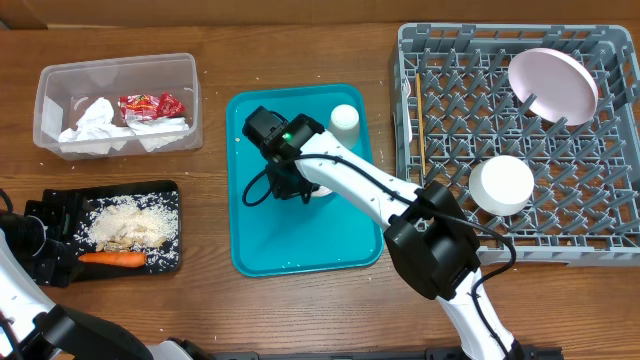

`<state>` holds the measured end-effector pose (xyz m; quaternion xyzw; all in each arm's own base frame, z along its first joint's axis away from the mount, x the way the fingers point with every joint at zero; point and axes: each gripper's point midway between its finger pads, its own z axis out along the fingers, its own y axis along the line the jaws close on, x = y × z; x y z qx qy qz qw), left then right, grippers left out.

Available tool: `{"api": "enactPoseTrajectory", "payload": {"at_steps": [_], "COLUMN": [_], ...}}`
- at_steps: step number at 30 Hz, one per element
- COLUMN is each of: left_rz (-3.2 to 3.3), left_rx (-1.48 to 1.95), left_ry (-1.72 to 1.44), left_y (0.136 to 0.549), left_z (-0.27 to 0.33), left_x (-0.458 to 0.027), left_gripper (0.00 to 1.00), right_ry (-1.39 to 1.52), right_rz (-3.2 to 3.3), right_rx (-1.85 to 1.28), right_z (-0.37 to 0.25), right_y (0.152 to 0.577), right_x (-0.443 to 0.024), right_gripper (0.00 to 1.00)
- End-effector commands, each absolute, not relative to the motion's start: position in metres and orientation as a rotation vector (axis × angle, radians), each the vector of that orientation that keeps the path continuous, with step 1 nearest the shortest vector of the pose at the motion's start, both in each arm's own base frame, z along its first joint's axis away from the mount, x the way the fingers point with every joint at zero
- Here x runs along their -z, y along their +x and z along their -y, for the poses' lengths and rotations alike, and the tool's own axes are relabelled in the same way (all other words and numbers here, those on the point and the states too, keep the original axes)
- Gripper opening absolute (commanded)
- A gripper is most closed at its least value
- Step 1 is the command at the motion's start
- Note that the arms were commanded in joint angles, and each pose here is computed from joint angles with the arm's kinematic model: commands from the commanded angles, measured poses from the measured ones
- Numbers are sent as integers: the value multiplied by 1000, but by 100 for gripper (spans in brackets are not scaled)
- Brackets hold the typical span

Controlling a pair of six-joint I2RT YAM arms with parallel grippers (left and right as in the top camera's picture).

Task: Sort waste into correct bins and load items into the dishwasher rack
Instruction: 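Carry the pink bowl to the rack and set it down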

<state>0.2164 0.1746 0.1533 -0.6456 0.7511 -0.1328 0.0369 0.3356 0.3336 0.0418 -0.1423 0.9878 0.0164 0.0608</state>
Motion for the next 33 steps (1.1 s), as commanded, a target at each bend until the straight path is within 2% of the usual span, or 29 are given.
{"api": "enactPoseTrajectory", "payload": {"at_steps": [1,7,12,16,19,24,33], "left_rz": [-2293,-2293,-2294,-2294,-2293,-2293,-2293], "left_rx": [417,417,417,418,417,417,417], "left_ry": [-2005,-2005,-2005,-2005,-2005,-2005,-2005], "left_y": [216,216,216,216,216,216,216], "left_z": [-175,-175,-175,-175,-175,-175,-175], "left_x": [-152,-152,-152,-152,-152,-152,-152], "left_gripper": [100,100,100,100,100,100,100], "right_ry": [-427,-397,-277,-201,-216,-245,-162], "right_rz": [-3012,-3049,-2992,-2764,-2673,-2462,-2098], "right_rx": [-86,-213,-318,-621,-797,-1180,-1559], "right_z": [-337,-336,-303,-229,-189,-128,-61], "right_y": [333,329,340,363,373,390,401], "right_x": [-38,-66,-148,-261,-290,-312,-295], "right_gripper": [4,4,4,4,4,4,4]}}
